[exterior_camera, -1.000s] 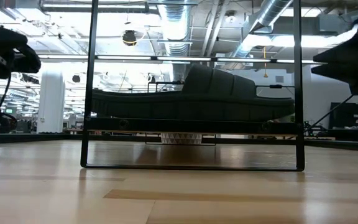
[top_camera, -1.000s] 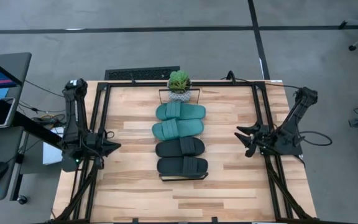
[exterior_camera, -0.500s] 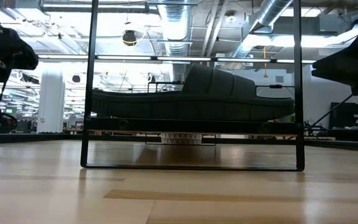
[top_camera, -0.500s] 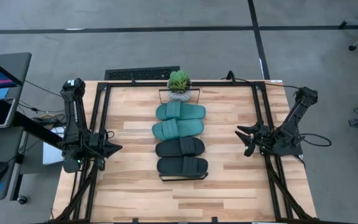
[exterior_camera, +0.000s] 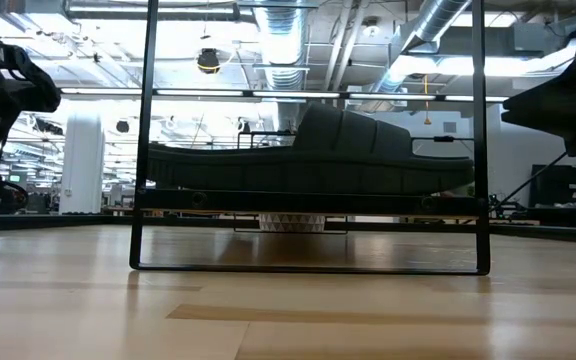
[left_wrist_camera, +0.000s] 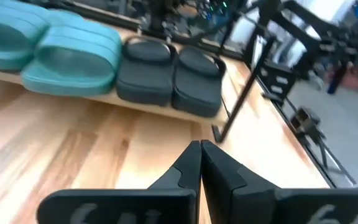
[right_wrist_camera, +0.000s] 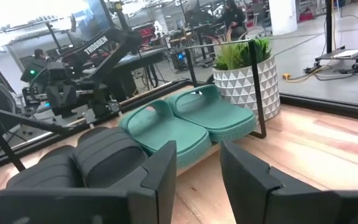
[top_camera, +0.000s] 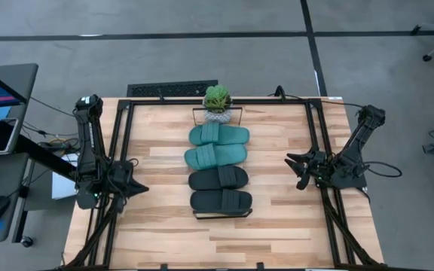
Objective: Pick and place slides into the shelf
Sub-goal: Return to Home Position
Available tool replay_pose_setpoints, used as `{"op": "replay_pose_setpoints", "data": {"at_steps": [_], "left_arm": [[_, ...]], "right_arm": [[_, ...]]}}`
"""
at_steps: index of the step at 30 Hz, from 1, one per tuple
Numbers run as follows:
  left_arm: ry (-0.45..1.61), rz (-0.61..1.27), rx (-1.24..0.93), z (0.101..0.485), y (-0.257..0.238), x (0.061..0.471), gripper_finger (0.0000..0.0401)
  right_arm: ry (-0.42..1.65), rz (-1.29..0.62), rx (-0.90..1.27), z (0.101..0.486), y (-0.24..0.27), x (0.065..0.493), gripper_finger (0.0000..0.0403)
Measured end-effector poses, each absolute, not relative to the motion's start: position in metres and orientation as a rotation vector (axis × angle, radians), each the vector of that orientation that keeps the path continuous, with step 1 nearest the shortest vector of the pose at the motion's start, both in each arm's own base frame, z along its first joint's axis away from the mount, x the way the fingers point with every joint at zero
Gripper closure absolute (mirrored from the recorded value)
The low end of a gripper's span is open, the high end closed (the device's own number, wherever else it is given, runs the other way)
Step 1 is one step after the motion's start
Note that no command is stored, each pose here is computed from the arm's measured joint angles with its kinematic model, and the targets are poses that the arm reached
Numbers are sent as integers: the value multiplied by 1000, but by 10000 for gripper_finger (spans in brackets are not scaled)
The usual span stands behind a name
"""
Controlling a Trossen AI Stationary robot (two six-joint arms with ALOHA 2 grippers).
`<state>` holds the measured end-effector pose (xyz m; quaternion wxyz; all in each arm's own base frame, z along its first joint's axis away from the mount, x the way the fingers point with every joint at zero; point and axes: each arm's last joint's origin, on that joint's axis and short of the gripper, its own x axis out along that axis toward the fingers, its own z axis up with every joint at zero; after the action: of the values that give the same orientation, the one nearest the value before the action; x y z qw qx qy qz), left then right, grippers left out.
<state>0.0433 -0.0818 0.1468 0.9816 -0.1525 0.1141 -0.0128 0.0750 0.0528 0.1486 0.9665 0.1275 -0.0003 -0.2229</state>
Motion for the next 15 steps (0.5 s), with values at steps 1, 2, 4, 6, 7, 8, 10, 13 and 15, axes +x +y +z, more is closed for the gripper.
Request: {"op": "replay_pose_setpoints", "data": {"at_steps": [1,2,4,6,7,8,10,13,15], "left_arm": [[242,-39,-299,147,-82,43,401],[255,-53,-293,146,-83,43,401],[278,-79,-277,146,-84,43,401],[298,-101,-272,146,-85,43,401],[309,-112,-275,146,-85,43,401],[320,-123,-278,145,-86,43,401],[340,-142,-284,145,-87,42,401],[360,-161,-290,145,-87,42,401],[359,-162,-287,145,-87,42,401]], "right_arm": [[0,-451,258,149,53,75,288],[-1,-451,258,149,53,75,288],[0,-451,258,149,53,75,288],[0,-451,258,149,53,75,288],[0,-451,257,149,53,75,288],[0,-451,257,149,53,75,288],[0,-451,257,149,53,75,288],[0,-451,257,149,53,75,288],[0,-451,257,149,53,75,288]]}}
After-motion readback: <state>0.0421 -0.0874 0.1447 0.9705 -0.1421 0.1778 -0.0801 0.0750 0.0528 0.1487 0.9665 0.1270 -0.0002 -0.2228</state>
